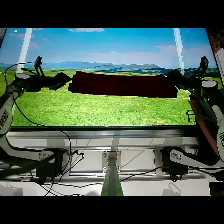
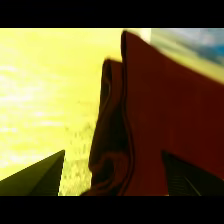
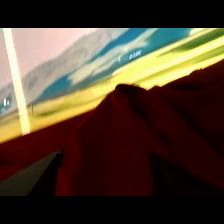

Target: Fold the clothes and pants, and hang the long-sleeved shirts on hangers.

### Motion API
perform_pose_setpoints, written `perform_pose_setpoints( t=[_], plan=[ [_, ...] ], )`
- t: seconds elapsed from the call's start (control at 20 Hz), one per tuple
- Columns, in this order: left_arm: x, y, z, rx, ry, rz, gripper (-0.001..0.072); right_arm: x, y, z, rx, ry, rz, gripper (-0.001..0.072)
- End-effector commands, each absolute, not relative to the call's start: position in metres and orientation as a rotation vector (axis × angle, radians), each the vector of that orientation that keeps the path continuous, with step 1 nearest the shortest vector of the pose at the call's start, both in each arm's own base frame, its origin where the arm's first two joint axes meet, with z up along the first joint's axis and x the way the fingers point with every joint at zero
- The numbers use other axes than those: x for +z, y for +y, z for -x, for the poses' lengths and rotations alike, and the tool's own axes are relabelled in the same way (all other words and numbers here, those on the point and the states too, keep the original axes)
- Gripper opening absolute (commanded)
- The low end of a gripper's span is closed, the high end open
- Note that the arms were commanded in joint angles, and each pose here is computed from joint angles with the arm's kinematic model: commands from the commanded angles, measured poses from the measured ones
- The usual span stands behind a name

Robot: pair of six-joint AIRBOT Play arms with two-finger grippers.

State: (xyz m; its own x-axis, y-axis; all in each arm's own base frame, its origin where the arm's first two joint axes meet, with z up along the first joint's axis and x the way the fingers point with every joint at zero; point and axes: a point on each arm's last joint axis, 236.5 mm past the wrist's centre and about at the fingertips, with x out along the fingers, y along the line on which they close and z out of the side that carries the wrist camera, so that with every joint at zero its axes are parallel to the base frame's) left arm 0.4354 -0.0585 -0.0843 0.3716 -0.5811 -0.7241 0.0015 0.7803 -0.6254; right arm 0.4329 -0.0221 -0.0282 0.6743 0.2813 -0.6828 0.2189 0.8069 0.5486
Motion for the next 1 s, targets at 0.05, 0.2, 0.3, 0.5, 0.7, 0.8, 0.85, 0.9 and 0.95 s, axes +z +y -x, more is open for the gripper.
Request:
perform_pose_setpoints(
  t=[0.05,0.2,0.3,0.5,0.7,0.8,0.85,0.9,0.95],
  plan=[
    [-0.115,-0.091,-0.411,-0.494,1.327,0.516,0.0690,-0.031,0.013,-0.418,0.188,0.957,-0.615,0.0596],
    [-0.124,-0.114,-0.425,-0.521,1.267,0.393,0.0448,-0.012,0.041,-0.435,0.293,0.901,-0.450,0.0565],
    [-0.115,-0.125,-0.438,-0.534,1.225,0.355,0.0066,0.001,0.061,-0.451,0.296,0.848,-0.390,0.0346],
    [-0.051,-0.124,-0.448,-0.614,1.186,0.234,0.0025,0.020,0.115,-0.469,0.334,0.760,-0.290,0.0017],
    [0.035,-0.107,-0.416,-0.606,1.154,0.075,0.0026,-0.001,0.200,-0.460,0.465,0.842,-0.293,0.0016],
    [0.078,-0.111,-0.391,-0.641,1.111,0.040,0.0026,-0.022,0.253,-0.446,0.540,0.933,-0.309,0.0016],
    [0.098,-0.112,-0.380,-0.652,1.083,0.019,0.0026,-0.034,0.284,-0.432,0.592,0.998,-0.313,0.0016],
    [0.115,-0.112,-0.371,-0.657,1.051,0.002,0.0027,-0.044,0.314,-0.417,0.642,1.058,-0.316,0.0016],
    [0.132,-0.113,-0.365,-0.654,1.007,-0.014,0.0027,-0.050,0.346,-0.400,0.686,1.112,-0.323,0.0017]
  ],
)
